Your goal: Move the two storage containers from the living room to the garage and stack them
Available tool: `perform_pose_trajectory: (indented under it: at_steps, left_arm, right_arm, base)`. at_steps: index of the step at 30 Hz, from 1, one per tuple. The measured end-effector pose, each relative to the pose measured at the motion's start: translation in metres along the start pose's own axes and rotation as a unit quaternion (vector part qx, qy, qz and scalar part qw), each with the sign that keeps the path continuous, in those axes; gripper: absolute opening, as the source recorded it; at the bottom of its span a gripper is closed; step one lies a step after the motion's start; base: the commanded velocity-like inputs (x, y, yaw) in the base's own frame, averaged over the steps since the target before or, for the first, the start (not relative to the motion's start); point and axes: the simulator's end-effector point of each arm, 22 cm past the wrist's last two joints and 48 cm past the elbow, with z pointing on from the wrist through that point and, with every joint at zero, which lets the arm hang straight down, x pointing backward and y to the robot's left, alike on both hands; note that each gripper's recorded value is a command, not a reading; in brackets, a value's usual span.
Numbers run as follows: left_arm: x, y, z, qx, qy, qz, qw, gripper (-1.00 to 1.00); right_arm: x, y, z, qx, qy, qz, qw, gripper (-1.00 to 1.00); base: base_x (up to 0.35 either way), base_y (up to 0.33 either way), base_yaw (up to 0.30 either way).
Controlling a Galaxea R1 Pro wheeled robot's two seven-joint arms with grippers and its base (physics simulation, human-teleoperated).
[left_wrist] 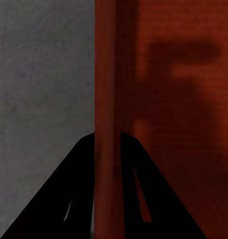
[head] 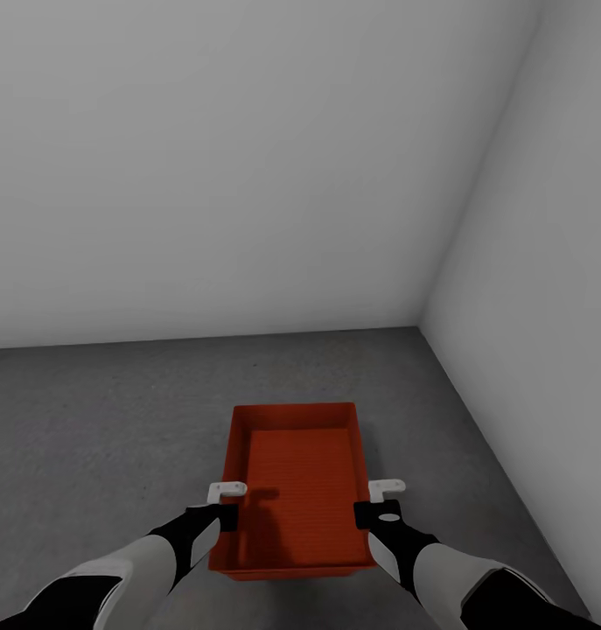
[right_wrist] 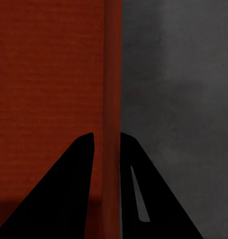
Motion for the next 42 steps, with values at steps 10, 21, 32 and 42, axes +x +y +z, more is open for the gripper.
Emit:
perform_pose_trajectory:
  at_steps: [10, 21, 32, 42]
  left_arm:
    - [0.000, -0.001, 0.000, 0.000, -0.002, -0.002, 1.0000, -1.00]
    - [0.001, -0.001, 0.000, 0.000, -0.001, -0.002, 1.0000, -1.00]
    - [0.006, -0.002, 0.012, 0.000, -0.003, -0.004, 1.0000, -1.00]
    - [0.006, -0.002, 0.012, -0.001, -0.002, -0.004, 1.0000, -1.00]
  right_arm:
    - [-0.001, -0.001, 0.000, 0.000, -0.002, -0.002, 1.0000, -1.00]
    - [-0.001, -0.001, 0.000, 0.000, -0.001, -0.003, 1.0000, -1.00]
    - [0.005, 0.000, 0.011, 0.000, -0.002, -0.005, 1.0000, -1.00]
    - [0.005, -0.001, 0.011, 0.001, -0.002, -0.005, 1.0000, -1.00]
  base:
    - [0.000, 0.022, 0.000]
    - [0.000, 0.000, 0.000]
    - [0.000, 0.000, 0.000]
    - [0.000, 0.000, 0.000]
